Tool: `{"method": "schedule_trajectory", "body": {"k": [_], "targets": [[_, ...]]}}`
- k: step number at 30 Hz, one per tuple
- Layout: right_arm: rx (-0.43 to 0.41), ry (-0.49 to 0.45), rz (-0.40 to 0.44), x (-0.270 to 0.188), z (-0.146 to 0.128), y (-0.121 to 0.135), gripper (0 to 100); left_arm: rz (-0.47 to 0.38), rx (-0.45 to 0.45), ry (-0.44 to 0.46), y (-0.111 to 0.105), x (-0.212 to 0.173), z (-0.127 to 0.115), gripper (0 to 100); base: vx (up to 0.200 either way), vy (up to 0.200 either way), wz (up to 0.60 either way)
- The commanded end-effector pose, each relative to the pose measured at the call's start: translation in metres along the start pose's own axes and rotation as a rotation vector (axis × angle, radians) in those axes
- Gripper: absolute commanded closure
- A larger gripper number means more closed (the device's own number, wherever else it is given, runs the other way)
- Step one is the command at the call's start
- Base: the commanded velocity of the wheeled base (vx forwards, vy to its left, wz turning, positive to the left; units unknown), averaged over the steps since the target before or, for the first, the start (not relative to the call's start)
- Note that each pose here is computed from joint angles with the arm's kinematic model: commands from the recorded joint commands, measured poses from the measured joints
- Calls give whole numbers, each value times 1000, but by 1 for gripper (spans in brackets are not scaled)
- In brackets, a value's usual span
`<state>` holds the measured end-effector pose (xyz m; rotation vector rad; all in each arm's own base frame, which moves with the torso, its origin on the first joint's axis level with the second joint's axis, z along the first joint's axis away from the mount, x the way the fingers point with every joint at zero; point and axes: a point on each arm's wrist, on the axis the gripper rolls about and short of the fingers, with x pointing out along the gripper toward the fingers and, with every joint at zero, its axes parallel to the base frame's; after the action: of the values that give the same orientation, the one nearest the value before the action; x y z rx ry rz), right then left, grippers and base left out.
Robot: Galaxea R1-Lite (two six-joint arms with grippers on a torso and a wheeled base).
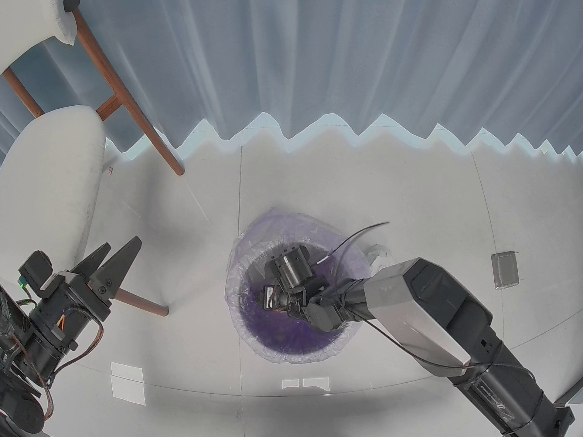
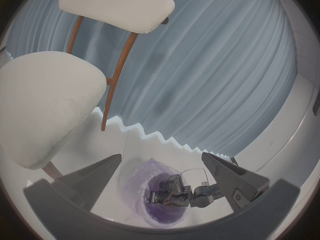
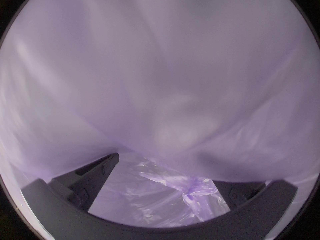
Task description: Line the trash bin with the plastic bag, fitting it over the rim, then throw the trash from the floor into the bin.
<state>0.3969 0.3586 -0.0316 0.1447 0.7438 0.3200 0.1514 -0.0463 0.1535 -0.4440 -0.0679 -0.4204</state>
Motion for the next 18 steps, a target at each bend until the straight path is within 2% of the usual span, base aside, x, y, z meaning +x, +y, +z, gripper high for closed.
{"method": "schedule_trajectory", "body": {"k": [1,14,18], "targets": [[13,-79,65,-37,33,23,0,4,-4,19,1,-3,-4,0,0,0,0],[36,-58,51,-75,40,23,0,-1,-5,25,0,-2,-4,0,0,0,0],[27,-39,36,-103,43,17,0,-3,-5,22,0,-3,-4,0,0,0,0]]}}
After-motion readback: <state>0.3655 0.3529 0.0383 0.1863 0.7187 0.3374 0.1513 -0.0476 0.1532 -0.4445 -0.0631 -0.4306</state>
